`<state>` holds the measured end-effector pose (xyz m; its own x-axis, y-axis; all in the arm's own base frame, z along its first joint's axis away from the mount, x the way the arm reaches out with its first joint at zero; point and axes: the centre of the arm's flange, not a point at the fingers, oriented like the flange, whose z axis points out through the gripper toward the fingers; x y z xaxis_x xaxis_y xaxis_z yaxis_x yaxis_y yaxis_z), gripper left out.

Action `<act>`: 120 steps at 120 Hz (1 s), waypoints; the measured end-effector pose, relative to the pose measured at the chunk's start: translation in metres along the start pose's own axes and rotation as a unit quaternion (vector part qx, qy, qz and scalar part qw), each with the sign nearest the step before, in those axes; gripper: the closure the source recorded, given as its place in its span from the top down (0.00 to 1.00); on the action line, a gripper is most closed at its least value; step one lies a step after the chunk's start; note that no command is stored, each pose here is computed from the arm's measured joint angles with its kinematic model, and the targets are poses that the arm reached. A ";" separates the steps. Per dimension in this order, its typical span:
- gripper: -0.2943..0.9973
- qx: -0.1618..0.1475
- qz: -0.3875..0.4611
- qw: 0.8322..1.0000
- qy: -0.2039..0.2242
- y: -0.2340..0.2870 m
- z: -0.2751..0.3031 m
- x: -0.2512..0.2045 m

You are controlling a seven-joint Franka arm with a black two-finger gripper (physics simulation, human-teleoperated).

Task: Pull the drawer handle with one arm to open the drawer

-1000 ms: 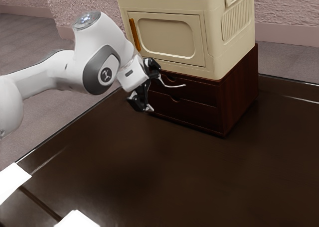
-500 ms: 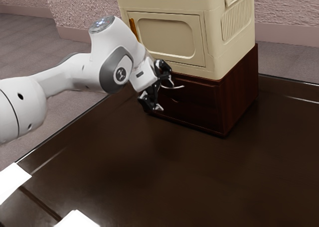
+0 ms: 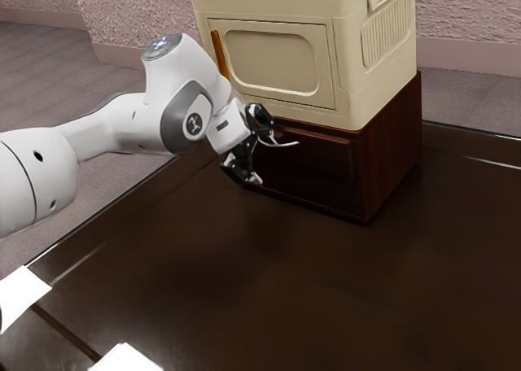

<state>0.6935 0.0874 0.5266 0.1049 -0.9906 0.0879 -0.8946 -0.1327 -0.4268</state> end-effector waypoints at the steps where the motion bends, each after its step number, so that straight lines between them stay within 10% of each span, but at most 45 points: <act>1: 0.68 0.000 0.000 1.000 0.000 0.000 0.000 0.000; 120: 0.20 0.036 -0.035 0.999 0.013 -0.010 -0.015 -0.003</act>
<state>0.6952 0.0923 0.5439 0.1532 -0.9778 0.1429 -0.8518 -0.2040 -0.4826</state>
